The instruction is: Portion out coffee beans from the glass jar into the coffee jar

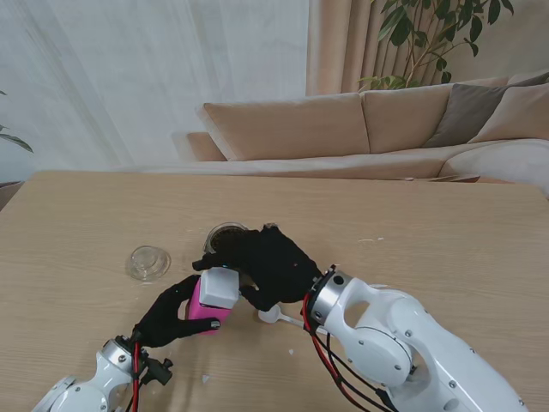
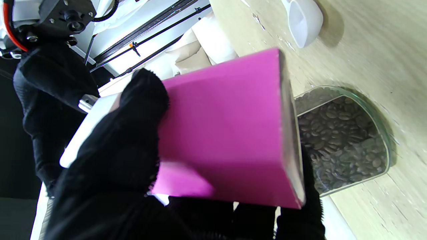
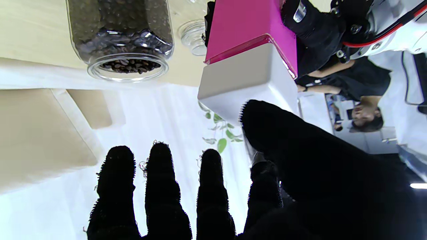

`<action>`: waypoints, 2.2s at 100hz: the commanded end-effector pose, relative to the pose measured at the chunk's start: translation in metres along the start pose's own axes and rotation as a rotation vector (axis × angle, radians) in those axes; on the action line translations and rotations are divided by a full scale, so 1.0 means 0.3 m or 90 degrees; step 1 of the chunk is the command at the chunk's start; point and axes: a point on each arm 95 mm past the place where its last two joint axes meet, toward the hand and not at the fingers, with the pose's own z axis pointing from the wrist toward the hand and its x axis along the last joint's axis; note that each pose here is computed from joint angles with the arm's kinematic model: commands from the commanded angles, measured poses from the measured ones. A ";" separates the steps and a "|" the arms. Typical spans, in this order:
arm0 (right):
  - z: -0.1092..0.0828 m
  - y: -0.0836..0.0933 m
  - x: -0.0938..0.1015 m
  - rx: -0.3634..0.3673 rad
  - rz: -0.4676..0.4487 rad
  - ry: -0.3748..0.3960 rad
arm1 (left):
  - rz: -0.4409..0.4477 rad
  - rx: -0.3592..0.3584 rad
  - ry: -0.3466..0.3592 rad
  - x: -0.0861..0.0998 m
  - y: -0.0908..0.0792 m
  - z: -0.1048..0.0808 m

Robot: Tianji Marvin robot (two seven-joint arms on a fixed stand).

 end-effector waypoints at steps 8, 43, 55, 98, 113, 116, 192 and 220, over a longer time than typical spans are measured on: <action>-0.005 -0.018 -0.005 0.021 -0.021 0.024 | -0.018 -0.013 0.002 0.010 0.007 -0.002; 0.012 -0.050 -0.028 0.023 -0.031 0.042 | -0.026 -0.020 0.001 0.011 0.007 -0.003; 0.020 -0.053 -0.029 0.018 -0.031 0.046 | -0.026 -0.021 0.001 0.010 0.007 -0.003; 0.052 -0.056 -0.025 0.010 -0.036 0.059 | -0.025 -0.020 0.001 0.009 0.007 -0.002; 0.059 -0.054 -0.022 0.010 -0.041 0.061 | -0.025 -0.021 0.001 0.009 0.007 -0.002; 0.061 -0.054 -0.021 0.010 -0.041 0.061 | -0.025 -0.020 0.001 0.009 0.007 -0.002; 0.091 -0.059 -0.008 0.043 0.002 0.020 | -0.024 -0.017 0.004 0.008 0.004 -0.002; 0.062 -0.037 -0.004 0.032 0.010 0.016 | -0.023 -0.016 0.001 0.006 0.002 -0.001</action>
